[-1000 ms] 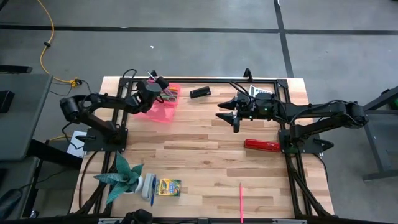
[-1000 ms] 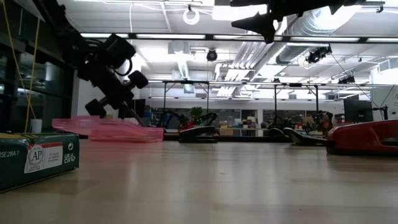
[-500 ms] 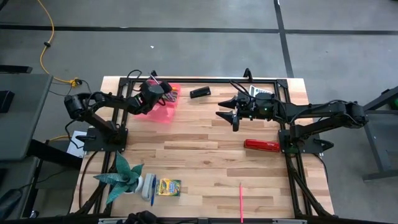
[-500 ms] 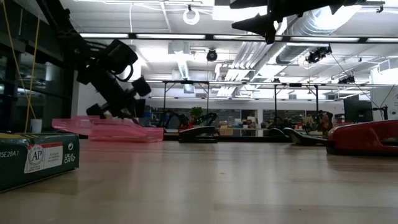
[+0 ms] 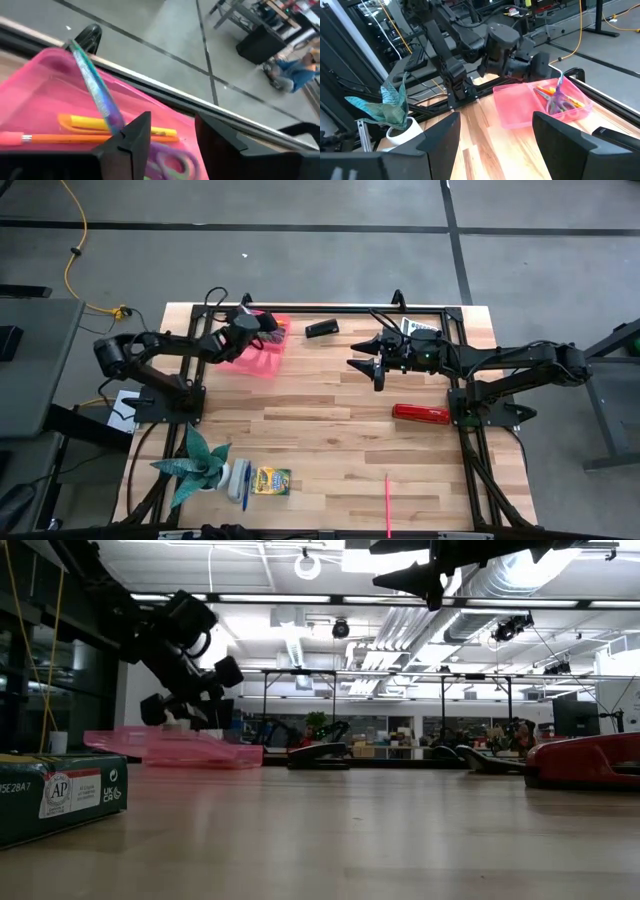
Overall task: Pack school essentials
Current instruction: Put the purple scissors into the pink supply box, then put the pink pencil into the pink supply box
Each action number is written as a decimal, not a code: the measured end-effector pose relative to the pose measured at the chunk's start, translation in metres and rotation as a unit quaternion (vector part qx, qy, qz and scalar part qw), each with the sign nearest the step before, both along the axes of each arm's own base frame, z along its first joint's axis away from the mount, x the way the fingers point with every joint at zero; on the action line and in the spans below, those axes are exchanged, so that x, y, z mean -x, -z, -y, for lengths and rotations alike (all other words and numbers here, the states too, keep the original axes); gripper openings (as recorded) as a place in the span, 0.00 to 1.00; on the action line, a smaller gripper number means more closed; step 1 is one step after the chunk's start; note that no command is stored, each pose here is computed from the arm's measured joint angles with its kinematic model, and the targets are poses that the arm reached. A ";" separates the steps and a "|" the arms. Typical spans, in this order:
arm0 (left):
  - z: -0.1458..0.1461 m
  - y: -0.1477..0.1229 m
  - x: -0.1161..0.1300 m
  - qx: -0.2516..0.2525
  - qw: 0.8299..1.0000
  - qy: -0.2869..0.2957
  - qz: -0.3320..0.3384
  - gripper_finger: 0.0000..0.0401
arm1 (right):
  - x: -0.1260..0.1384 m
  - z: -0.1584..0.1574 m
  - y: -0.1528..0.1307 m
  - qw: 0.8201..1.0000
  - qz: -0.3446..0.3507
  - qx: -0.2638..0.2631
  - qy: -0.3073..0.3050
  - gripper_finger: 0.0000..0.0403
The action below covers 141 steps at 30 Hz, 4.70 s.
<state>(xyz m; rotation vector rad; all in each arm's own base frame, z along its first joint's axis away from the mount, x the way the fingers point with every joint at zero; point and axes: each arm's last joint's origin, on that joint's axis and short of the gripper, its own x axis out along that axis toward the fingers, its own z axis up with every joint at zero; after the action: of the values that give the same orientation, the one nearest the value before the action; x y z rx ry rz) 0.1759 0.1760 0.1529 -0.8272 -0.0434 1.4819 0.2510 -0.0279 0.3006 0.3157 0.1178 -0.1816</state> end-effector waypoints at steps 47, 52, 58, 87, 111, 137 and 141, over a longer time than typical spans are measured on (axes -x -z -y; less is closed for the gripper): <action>0.129 -0.203 0.026 -0.410 0.712 0.570 -0.015 0.41 | -0.001 0.001 -0.016 0.996 0.078 0.043 0.000 0.60; 0.129 -0.203 0.026 -0.407 0.719 0.564 -0.014 0.41 | -0.001 0.001 -0.016 0.996 0.077 0.048 -0.002 0.60; 0.129 -0.203 0.026 -0.405 0.720 0.564 -0.012 0.41 | -0.001 0.001 -0.016 0.997 0.083 -0.008 0.001 0.60; 0.129 -0.204 0.026 -0.400 0.724 0.562 -0.003 0.41 | 0.003 -0.224 0.127 0.646 -0.499 -0.559 0.146 0.60; 0.129 -0.204 0.026 -0.401 0.724 0.562 -0.002 0.41 | -0.020 -0.236 0.168 0.599 -0.572 -0.497 0.258 0.20; 0.129 -0.204 0.026 -0.402 0.724 0.561 -0.002 0.41 | 0.007 -0.126 0.062 0.827 -0.463 -0.239 0.212 0.00; 0.129 -0.204 0.026 -0.402 0.724 0.561 -0.002 0.41 | 0.006 -0.095 0.061 0.879 -0.392 -0.223 0.151 0.00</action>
<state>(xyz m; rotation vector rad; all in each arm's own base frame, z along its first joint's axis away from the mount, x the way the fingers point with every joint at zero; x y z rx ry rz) 0.1495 0.0473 0.3569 -0.0169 -0.1407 0.1927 0.2445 0.0674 0.2400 0.7116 0.9320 -0.5942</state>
